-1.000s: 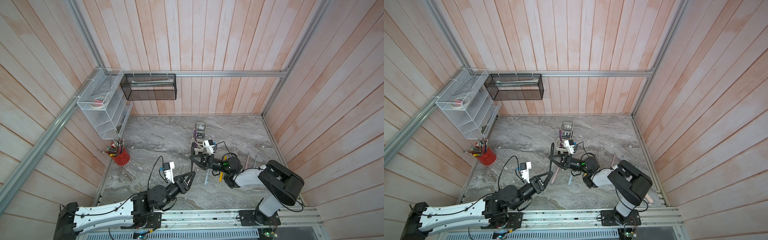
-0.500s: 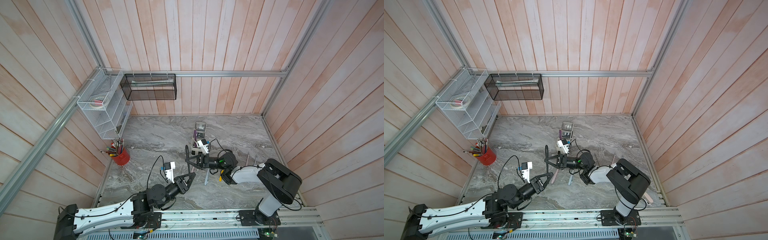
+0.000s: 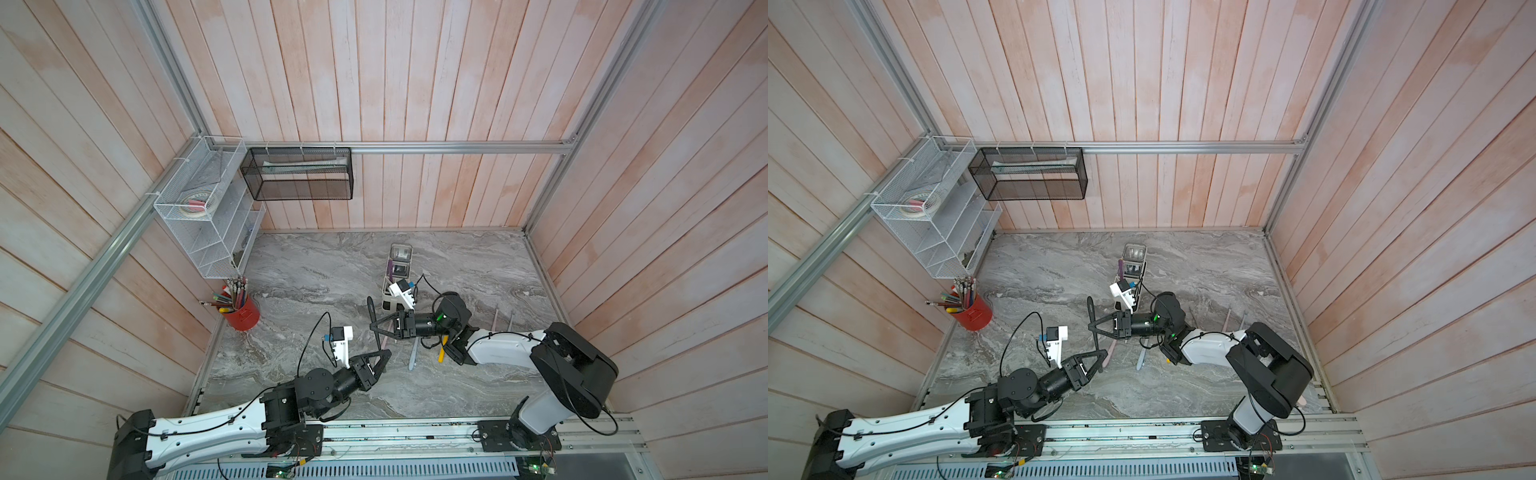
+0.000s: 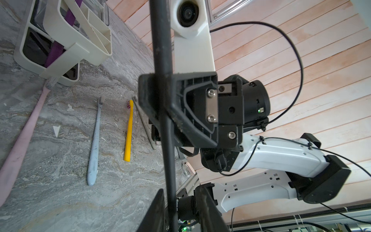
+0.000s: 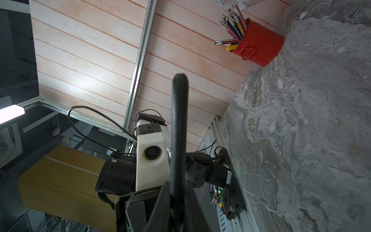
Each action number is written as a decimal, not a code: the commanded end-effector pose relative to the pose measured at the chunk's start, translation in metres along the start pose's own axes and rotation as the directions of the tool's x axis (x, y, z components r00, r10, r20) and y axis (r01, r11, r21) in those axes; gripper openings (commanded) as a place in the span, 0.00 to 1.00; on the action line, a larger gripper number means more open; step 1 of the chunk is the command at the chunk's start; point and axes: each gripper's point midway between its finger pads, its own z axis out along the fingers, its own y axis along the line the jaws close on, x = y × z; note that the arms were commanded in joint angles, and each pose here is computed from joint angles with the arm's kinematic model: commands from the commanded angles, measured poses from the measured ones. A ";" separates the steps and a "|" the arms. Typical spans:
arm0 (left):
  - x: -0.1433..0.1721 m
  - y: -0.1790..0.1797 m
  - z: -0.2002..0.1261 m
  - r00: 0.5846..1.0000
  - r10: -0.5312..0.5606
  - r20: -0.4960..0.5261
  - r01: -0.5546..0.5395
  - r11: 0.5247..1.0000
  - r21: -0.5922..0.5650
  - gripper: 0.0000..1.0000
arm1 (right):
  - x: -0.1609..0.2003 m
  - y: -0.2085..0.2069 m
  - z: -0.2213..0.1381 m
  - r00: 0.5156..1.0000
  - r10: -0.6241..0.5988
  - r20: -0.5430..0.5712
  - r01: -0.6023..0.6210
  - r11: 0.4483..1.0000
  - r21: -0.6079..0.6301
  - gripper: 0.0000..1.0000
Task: Place the toothbrush into the toothbrush holder
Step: Place the toothbrush in the toothbrush holder.
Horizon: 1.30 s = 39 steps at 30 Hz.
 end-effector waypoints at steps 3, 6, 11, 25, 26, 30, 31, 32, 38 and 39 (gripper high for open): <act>0.000 0.002 -0.002 1.000 0.000 -0.017 0.000 1.000 -0.021 0.33 | 0.001 0.014 0.001 0.996 -0.073 -0.045 0.073 0.997 -0.003 0.00; -0.002 0.002 -0.004 1.000 -0.003 -0.009 0.003 1.000 -0.020 0.33 | 0.002 0.013 0.000 0.996 -0.072 -0.048 0.072 0.997 0.003 0.00; -0.003 0.002 -0.004 1.000 -0.008 -0.002 0.008 1.000 -0.014 0.30 | 0.006 0.015 0.002 0.996 -0.067 -0.058 0.066 0.998 -0.018 0.00; 0.000 -0.004 0.002 1.000 -0.004 -0.017 0.004 1.000 0.004 0.16 | 0.007 0.016 0.005 0.997 -0.064 -0.050 0.062 0.998 -0.034 0.00; -0.001 -0.005 0.002 1.000 -0.005 -0.017 0.005 1.000 0.005 0.15 | 0.007 0.016 0.005 0.997 -0.064 -0.050 0.062 0.998 -0.033 0.00; -0.002 -0.005 0.001 1.000 -0.008 -0.013 0.008 1.000 0.005 0.10 | 0.007 0.013 0.005 0.997 -0.056 -0.046 0.055 0.998 -0.028 0.00; -0.003 -0.006 0.000 1.000 -0.007 -0.012 0.007 1.000 0.006 0.07 | 0.007 0.013 0.004 0.997 -0.055 -0.046 0.054 0.998 -0.030 0.00; -0.003 -0.006 0.000 1.000 -0.007 -0.011 0.007 1.000 0.004 0.06 | 0.008 0.013 0.004 0.998 -0.053 -0.045 0.051 0.998 -0.031 0.00; -0.004 -0.007 -0.001 1.000 -0.013 -0.008 0.013 1.000 0.007 0.00 | 0.006 0.014 0.004 0.998 -0.051 -0.041 0.049 0.998 -0.036 0.13; -0.004 -0.007 -0.001 1.000 -0.014 -0.007 0.014 1.000 0.005 0.00 | 0.006 0.015 0.003 0.998 -0.055 -0.036 0.054 0.998 -0.037 0.17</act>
